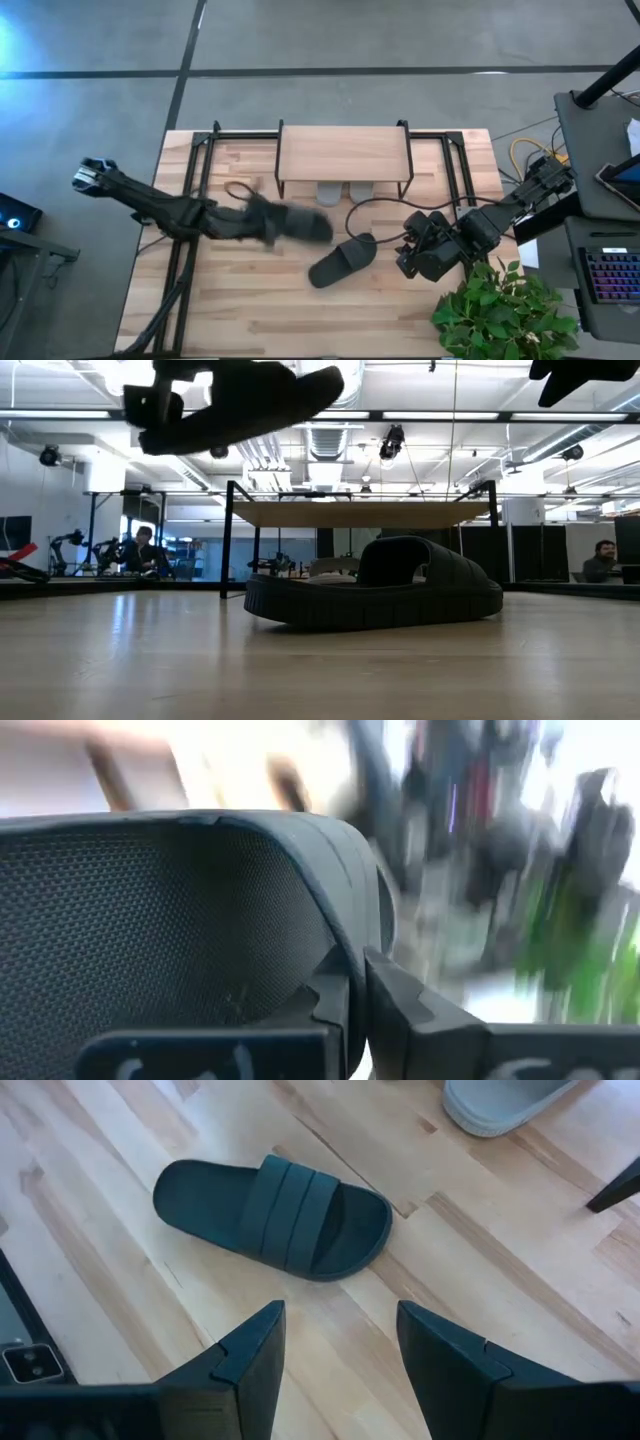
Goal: Pick and place slides into the shelf
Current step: Put the left black slide on the shelf
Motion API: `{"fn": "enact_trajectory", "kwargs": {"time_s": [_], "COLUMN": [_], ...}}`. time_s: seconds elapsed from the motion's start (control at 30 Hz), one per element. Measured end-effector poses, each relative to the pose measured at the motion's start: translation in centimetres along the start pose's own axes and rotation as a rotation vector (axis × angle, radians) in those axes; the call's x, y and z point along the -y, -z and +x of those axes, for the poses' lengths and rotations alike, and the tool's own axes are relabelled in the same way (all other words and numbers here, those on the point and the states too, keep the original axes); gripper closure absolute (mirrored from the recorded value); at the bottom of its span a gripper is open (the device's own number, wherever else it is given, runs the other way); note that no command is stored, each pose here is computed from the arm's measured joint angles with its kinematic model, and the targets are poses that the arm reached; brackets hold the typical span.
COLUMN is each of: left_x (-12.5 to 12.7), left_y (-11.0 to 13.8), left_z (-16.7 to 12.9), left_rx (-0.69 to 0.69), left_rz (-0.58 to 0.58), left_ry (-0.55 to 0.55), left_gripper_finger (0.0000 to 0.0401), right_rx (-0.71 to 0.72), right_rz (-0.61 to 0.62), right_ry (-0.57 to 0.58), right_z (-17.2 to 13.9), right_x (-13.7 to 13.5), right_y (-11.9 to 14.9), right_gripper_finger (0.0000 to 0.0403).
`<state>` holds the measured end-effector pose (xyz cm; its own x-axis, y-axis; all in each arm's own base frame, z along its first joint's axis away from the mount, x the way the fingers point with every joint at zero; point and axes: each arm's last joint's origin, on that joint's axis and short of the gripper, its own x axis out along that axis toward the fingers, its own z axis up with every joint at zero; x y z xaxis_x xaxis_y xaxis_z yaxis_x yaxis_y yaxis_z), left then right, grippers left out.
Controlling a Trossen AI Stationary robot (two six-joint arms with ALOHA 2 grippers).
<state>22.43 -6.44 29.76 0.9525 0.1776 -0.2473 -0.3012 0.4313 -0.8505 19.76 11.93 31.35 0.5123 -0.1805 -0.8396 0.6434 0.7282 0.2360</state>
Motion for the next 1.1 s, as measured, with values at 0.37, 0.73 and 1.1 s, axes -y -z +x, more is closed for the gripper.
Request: {"fn": "enact_trajectory", "kwargs": {"time_s": [0.37, 0.73, 1.1], "left_x": [-0.2, -1.2, -1.6], "left_y": [-4.5, -11.7, -12.8], "left_z": [3.7, 11.5, 18.4], "left_rx": [0.723, 0.944, 1.008], "left_rz": [-0.276, -0.422, -0.519], "left_ry": [-0.044, -0.057, -0.062], "left_gripper_finger": [0.0401, 0.0385, 0.0377], "right_rx": [0.459, 0.628, 0.652], "right_rz": [0.366, 0.574, 0.628], "right_ry": [-0.063, -0.111, -0.095], "right_z": [-2.7, -3.1, -2.7], "right_x": [-0.5, -0.4, -0.1], "right_y": [-1.4, -1.9, -2.7], "right_gripper_finger": [0.0218, 0.0218, 0.022]}}
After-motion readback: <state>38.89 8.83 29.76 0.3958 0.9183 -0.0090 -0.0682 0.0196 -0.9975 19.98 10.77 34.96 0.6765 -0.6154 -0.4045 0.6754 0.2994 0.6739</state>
